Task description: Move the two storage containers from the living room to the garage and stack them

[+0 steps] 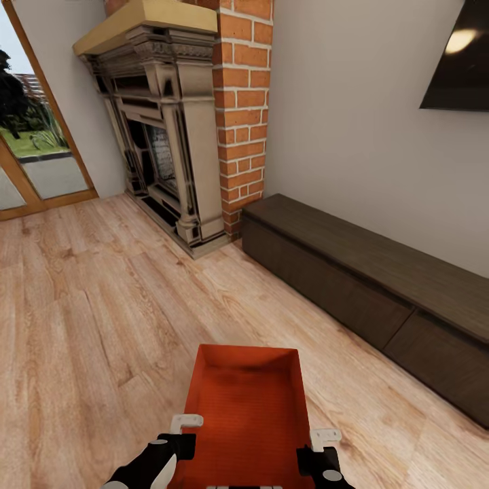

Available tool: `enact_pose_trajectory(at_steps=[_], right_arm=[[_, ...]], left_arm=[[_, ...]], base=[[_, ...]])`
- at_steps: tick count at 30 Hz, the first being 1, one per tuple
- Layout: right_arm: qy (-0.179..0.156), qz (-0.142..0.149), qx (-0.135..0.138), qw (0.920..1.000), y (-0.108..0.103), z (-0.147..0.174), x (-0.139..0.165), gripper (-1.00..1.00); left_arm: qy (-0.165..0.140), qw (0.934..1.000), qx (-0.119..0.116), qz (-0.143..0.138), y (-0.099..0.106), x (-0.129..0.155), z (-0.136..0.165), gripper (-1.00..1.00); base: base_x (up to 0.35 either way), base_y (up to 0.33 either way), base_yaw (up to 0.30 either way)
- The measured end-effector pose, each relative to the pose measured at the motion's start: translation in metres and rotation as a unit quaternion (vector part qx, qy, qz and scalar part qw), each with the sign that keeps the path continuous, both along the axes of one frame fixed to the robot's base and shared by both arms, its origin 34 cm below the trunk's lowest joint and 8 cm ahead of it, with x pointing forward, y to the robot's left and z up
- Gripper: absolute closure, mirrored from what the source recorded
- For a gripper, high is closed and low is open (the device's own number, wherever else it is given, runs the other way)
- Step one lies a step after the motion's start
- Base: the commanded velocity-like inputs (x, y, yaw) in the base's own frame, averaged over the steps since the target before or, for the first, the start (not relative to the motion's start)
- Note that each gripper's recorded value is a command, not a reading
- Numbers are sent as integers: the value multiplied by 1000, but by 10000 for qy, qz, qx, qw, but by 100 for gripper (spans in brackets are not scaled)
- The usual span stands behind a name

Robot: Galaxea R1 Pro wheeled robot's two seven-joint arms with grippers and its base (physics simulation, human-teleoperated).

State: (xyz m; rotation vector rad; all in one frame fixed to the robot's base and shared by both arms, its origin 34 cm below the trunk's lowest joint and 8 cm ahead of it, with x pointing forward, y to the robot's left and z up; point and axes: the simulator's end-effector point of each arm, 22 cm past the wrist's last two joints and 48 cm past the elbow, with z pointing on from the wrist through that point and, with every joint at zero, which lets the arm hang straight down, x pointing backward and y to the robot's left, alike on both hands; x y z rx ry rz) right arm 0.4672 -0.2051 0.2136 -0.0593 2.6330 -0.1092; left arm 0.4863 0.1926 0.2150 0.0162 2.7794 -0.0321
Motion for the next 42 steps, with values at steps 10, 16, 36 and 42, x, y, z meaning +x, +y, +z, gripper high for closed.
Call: enact_pose_trajectory(at_steps=[10, 16, 36, 42], right_arm=[[2, 1, 2, 10000, 0, 22, 5, 100], [2, 2, 1, 10000, 0, 35, 8, 100], [-27, -43, 10, 10000, 0, 79, 18, 100], [-31, -44, 11, 10000, 0, 92, 20, 100]], left_arm=[[2, 10000, -2, 2, 0, 5, 22, 100], [3, 10000, -2, 2, 0, 8, 35, 100], [-22, 10000, 11, -28, 0, 20, 79, 100], [-23, 10000, 9, -27, 0, 22, 92, 100]], base=[[0, 0, 0], [0, 0, 0], [0, 0, 0], [0, 0, 0]])
